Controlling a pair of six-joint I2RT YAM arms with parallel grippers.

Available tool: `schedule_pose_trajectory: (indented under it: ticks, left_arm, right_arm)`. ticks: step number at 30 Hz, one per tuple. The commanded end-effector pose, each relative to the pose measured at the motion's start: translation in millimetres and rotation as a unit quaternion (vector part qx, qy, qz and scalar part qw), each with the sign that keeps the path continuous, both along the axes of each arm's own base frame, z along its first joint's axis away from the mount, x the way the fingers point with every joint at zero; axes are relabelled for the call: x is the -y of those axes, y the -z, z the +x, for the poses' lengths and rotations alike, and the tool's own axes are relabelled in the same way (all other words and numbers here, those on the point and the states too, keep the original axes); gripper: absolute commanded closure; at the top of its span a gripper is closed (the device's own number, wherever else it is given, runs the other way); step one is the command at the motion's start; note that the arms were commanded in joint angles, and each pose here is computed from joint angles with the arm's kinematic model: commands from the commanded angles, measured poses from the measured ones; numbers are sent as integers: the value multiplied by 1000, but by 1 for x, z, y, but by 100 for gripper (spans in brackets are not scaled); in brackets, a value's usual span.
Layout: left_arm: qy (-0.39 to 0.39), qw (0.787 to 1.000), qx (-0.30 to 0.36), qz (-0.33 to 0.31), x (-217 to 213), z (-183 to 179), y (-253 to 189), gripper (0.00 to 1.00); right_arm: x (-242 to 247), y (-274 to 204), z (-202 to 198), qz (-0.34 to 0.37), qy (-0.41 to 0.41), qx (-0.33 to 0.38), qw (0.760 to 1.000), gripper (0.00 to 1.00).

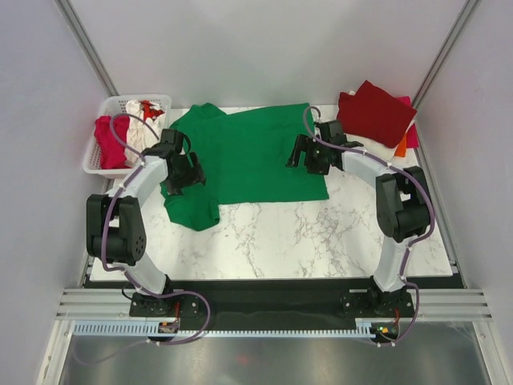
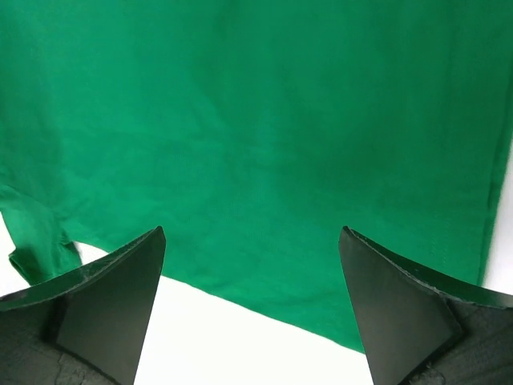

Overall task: Fold and stack the t-shirts
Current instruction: Flatten the tshirt out

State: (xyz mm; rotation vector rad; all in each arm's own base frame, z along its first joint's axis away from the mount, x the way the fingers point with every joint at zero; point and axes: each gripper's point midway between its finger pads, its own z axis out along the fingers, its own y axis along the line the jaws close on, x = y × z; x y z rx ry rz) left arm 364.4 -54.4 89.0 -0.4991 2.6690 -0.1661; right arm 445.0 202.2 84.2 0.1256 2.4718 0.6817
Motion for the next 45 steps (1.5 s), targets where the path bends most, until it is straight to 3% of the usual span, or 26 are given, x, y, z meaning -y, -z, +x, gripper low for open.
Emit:
schedule_pose_trajectory:
  ticks: [1, 15, 21, 26, 27, 31, 34, 36, 37, 38, 40, 45]
  left_arm:
    - [-50, 995, 82, -19, 5, 16, -13, 15]
    - [-66, 998, 7, -13, 20, -31, 63, 16]
    - [-14, 999, 21, -33, 49, -74, 50, 19]
    - [45, 994, 83, -57, 73, -109, 20, 19]
    - [57, 988, 121, -73, 79, -111, -1, 19]
    - [66, 968, 215, -111, 83, -113, -57, 19]
    - [66, 960, 243, -122, 83, -112, -77, 19]
    - [66, 960, 242, -121, 86, -107, -81, 19]
    - [46, 969, 194, -148, 95, -111, -67, 20]
    - [14, 989, 133, -69, 66, -126, -41, 13]
    - [11, 985, 158, -65, 72, -100, -47, 13]
    - [3, 992, 126, -19, 82, -51, -18, 14]
  right_arm:
    - [2, -3, 4, 32, 1, 17, 999, 3]
    - [61, 95, -72, -32, 86, -90, 992, 3]
    - [92, 98, -112, -51, 120, -105, 986, 2]
    - [114, 94, -127, -81, 140, -99, 982, 2]
    - [118, 93, -127, -85, 146, -99, 981, 2]
    - [131, 81, -127, -101, 164, -91, 977, 2]
    - [119, 57, -118, -73, 151, -63, 984, 2]
    - [105, 34, -103, -58, 133, -37, 989, 2]
    - [90, 26, -102, -52, 108, -32, 992, 2]
    - [81, 19, -98, -51, 89, -22, 994, 2]
    - [61, 3, -85, -38, 53, -8, 998, 2]
    - [43, -2, -64, -41, 30, -2, 999, 2]
